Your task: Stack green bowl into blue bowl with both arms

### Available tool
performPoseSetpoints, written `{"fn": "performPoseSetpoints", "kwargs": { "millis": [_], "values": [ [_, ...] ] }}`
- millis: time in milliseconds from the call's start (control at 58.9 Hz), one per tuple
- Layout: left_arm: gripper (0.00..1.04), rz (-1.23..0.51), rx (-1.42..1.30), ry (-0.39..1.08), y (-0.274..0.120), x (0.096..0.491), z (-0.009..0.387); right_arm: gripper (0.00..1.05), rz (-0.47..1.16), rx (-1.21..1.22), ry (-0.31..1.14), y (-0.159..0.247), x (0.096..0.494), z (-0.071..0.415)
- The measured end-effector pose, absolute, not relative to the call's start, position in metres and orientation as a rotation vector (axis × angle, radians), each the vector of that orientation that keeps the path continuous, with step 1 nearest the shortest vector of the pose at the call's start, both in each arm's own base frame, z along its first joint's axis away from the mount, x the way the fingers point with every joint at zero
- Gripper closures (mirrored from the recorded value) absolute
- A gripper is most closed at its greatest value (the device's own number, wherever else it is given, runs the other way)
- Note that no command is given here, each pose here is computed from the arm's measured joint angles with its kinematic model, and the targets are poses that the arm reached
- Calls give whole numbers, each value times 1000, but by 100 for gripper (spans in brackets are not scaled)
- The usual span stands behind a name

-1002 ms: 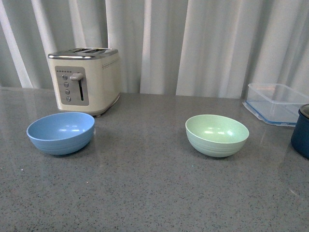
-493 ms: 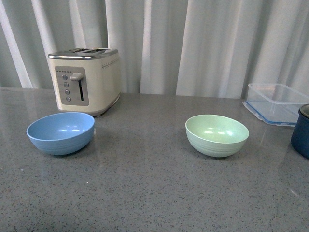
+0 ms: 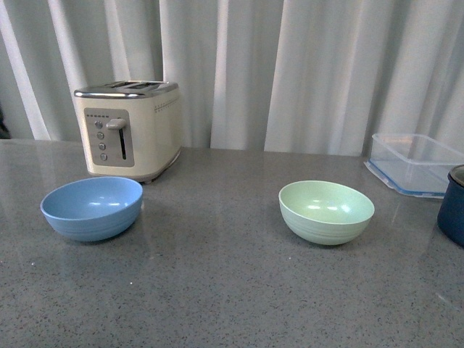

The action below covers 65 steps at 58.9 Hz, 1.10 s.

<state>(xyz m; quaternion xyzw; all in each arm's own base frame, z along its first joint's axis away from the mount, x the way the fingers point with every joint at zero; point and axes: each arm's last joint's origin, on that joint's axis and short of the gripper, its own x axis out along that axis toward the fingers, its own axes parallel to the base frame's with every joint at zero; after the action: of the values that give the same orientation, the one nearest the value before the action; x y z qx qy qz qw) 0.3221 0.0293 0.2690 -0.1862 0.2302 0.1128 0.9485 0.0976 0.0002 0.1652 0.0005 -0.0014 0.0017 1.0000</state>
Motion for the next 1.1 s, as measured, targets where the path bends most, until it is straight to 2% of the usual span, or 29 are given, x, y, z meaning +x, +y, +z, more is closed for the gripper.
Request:
{"fn": "performPoseSetpoints", "kwargs": {
  "millis": [136,272,645,1104],
  "values": [
    [7,224,-403,548,21,362,265,10,3,1,-3,0,98,165],
    [7,257,-400,633,15,394,242,10,3,1,-3,0,98,165],
    [7,317,-403,734,12,426,194,10,3,1,-3,0,98,165],
    [75,323,-402,752,9,429,186,10,3,1,-3,0,98,165]
  ]
}}
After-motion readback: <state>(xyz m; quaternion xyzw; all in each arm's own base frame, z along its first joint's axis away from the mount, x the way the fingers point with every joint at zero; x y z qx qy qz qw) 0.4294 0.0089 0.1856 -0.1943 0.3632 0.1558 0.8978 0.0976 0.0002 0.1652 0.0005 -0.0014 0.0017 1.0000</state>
